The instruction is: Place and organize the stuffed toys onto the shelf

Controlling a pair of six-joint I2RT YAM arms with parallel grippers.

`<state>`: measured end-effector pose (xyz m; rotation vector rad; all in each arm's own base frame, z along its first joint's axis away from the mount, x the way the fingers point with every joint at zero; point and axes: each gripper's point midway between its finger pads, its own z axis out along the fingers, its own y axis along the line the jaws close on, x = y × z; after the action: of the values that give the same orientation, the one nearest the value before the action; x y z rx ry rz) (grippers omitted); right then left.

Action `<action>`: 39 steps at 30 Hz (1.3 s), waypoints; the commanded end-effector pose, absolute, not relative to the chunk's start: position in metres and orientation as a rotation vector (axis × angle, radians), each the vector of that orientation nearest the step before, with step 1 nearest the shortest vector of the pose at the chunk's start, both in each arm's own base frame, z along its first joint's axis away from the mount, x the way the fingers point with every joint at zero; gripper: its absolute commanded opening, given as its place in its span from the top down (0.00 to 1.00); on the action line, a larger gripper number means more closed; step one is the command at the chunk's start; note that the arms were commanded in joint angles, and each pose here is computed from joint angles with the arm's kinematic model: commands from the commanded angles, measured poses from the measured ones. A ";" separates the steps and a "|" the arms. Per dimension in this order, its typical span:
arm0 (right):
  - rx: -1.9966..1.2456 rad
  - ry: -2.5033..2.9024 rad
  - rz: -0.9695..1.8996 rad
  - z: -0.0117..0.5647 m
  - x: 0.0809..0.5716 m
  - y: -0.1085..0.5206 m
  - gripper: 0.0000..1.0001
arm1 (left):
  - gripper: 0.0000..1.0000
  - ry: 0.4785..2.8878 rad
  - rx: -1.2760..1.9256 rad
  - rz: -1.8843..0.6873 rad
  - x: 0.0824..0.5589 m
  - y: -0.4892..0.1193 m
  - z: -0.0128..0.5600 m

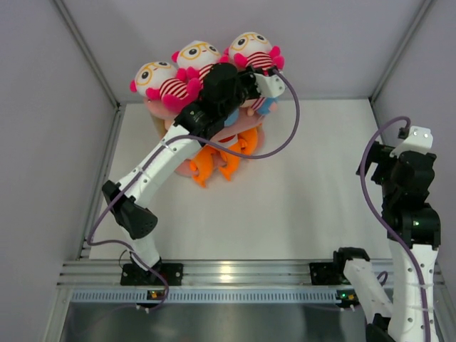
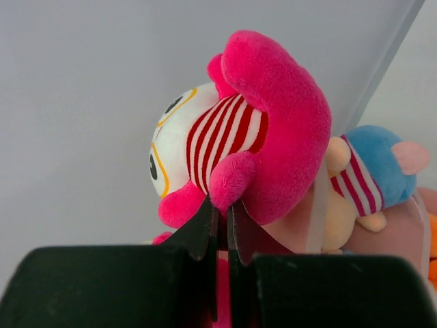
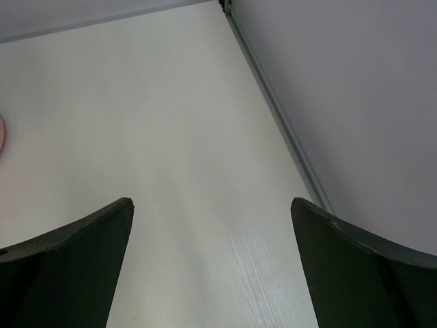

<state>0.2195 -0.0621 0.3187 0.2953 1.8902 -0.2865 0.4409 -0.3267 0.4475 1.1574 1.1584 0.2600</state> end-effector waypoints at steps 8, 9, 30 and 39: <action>0.270 1.830 -0.277 0.330 0.223 -0.060 0.01 | 1.00 1.138 1.060 0.340 0.436 -0.291 0.481; 0.265 1.830 -0.272 0.331 0.222 -0.059 0.01 | 1.00 1.148 1.055 0.338 0.438 -0.289 0.478; 0.218 1.925 -0.166 0.316 0.233 -0.041 0.00 | 0.30 1.141 1.024 0.088 0.382 -0.293 0.509; 0.231 2.009 -0.049 0.269 0.232 -0.024 0.01 | 0.25 1.391 1.034 -0.048 0.286 -0.226 0.462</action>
<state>0.2330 -0.0334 0.2660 0.2281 2.0451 -0.1146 0.3311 -0.2745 0.4741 1.0728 1.2884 -0.0008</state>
